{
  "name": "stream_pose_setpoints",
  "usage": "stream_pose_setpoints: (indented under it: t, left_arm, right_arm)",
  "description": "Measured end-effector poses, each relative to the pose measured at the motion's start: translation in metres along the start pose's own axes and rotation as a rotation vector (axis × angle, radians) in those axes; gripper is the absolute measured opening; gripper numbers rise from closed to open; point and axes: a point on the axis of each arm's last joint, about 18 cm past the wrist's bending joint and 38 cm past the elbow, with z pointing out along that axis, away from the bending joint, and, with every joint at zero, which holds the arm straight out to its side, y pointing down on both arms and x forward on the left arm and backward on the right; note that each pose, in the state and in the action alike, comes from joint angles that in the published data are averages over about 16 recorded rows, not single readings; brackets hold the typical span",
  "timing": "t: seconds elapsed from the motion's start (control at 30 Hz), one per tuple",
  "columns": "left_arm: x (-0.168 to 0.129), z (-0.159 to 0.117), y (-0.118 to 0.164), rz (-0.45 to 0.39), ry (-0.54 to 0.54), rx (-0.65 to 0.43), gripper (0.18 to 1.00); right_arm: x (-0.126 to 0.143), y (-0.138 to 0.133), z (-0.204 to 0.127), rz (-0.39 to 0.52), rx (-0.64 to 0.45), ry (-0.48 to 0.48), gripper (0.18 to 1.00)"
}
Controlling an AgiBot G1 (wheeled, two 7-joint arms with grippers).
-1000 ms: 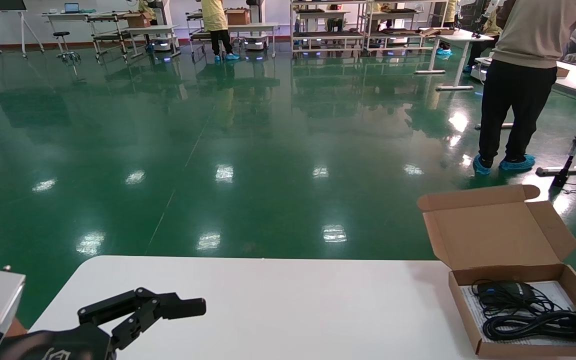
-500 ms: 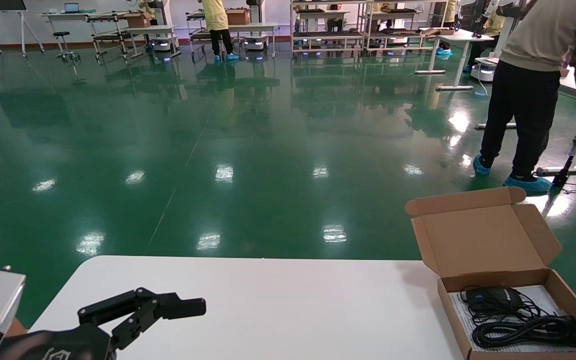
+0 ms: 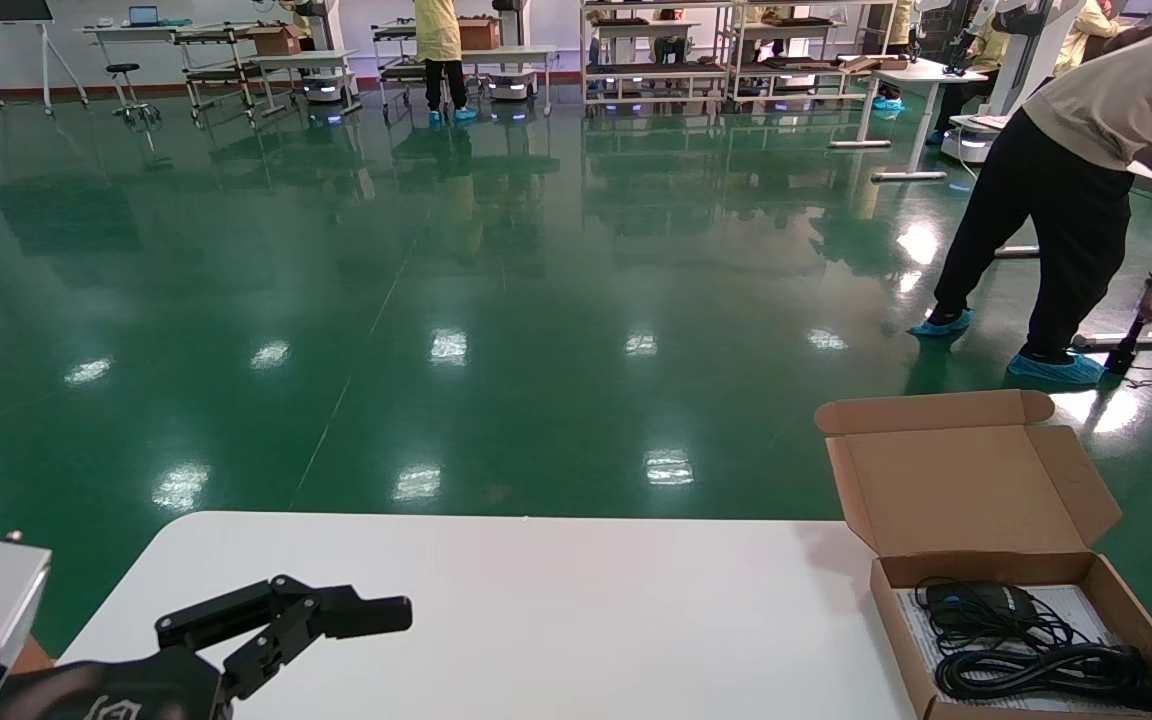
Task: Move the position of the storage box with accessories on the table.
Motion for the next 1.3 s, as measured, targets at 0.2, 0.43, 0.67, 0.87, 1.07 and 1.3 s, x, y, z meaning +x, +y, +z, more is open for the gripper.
stream_pose_setpoints:
  t: [0.2, 0.43, 0.67, 0.87, 1.07, 1.3]
  left_arm:
    - [0.000, 0.000, 0.000, 0.000, 0.000, 0.000, 1.000]
    - [0.000, 0.000, 0.000, 0.000, 0.000, 0.000, 1.000]
    - [0.000, 0.000, 0.000, 0.000, 0.000, 0.000, 1.000]
    - [0.000, 0.000, 0.000, 0.000, 0.000, 0.000, 1.000]
    - [0.000, 0.000, 0.000, 0.000, 0.000, 0.000, 1.000]
    - [0.000, 0.000, 0.000, 0.000, 0.000, 0.000, 1.000]
  right_arm:
    - [0.000, 0.001, 0.001, -0.005, 0.002, 0.003, 0.225]
    - [0.001, 0.001, 0.001, -0.008, 0.008, 0.008, 0.281]
    - [0.002, -0.005, -0.001, -0.006, 0.026, 0.007, 0.383]
    - [0.002, -0.016, -0.005, 0.000, 0.048, -0.003, 0.509]
    - [0.001, -0.029, -0.013, 0.008, 0.072, -0.026, 0.651]
    - [-0.001, -0.049, -0.027, 0.014, 0.099, -0.075, 0.807]
